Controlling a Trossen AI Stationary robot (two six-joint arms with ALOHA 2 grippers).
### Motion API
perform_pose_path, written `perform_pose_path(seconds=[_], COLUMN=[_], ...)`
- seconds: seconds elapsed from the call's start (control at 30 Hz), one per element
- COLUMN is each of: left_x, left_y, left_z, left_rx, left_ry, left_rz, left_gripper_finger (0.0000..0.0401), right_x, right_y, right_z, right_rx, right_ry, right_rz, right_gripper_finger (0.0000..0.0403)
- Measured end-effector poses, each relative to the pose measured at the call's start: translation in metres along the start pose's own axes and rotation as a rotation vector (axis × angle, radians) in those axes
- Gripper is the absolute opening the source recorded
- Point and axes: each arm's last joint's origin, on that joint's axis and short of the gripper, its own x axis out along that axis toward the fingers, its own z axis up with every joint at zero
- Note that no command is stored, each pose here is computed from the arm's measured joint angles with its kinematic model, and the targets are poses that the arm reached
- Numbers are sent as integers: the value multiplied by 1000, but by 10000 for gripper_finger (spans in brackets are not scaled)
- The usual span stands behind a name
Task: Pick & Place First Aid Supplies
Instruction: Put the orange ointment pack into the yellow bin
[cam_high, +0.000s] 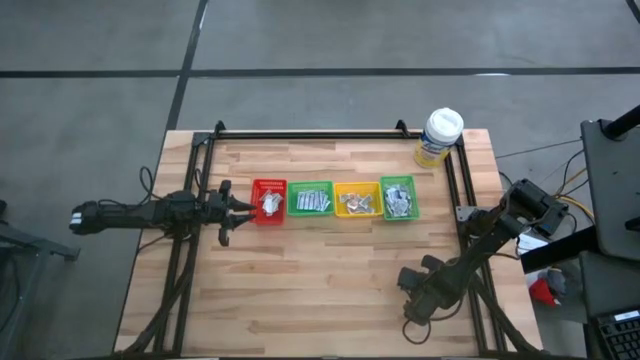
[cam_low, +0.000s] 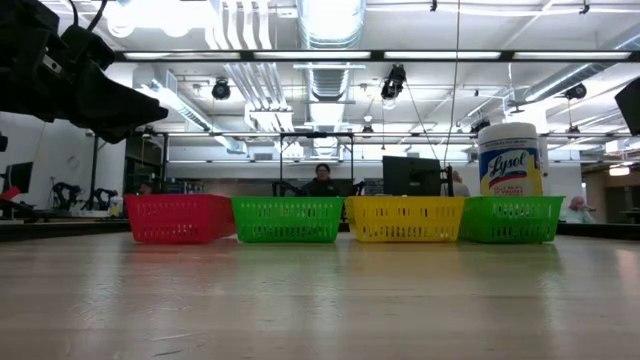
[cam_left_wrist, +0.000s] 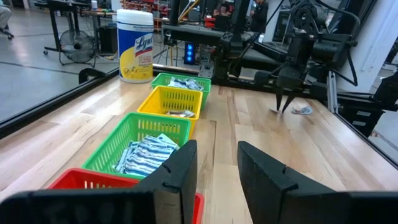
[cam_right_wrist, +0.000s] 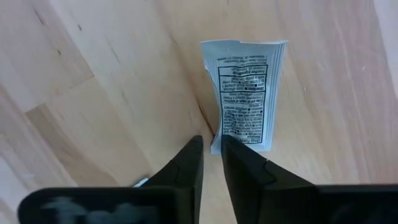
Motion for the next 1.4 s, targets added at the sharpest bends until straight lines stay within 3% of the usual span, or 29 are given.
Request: perform_pose_path(seconds=[0.33, 0.63, 0.93, 1.13, 1.4], left_x=[0, 0, 0, 0, 0], left_y=[0, 0, 0, 0, 0], left_z=[0, 0, 0, 0, 0], left_rx=[0, 0, -2, -3, -4], left_ry=[-1, -1, -1, -2, -2], left_rz=[0, 0, 0, 0, 1], left_gripper_finger=[113, 113, 113, 113, 113], right_x=[5, 5, -3, 1, 5], right_y=[-1, -2, 4, 13, 5], right_z=[0, 2, 13, 33, 47], right_rx=[8, 29, 45, -5, -31], right_ry=[-6, -20, -91, -164, -171], right_rz=[-23, -17, 105, 287, 308], right_gripper_finger=[12, 8, 8, 8, 8])
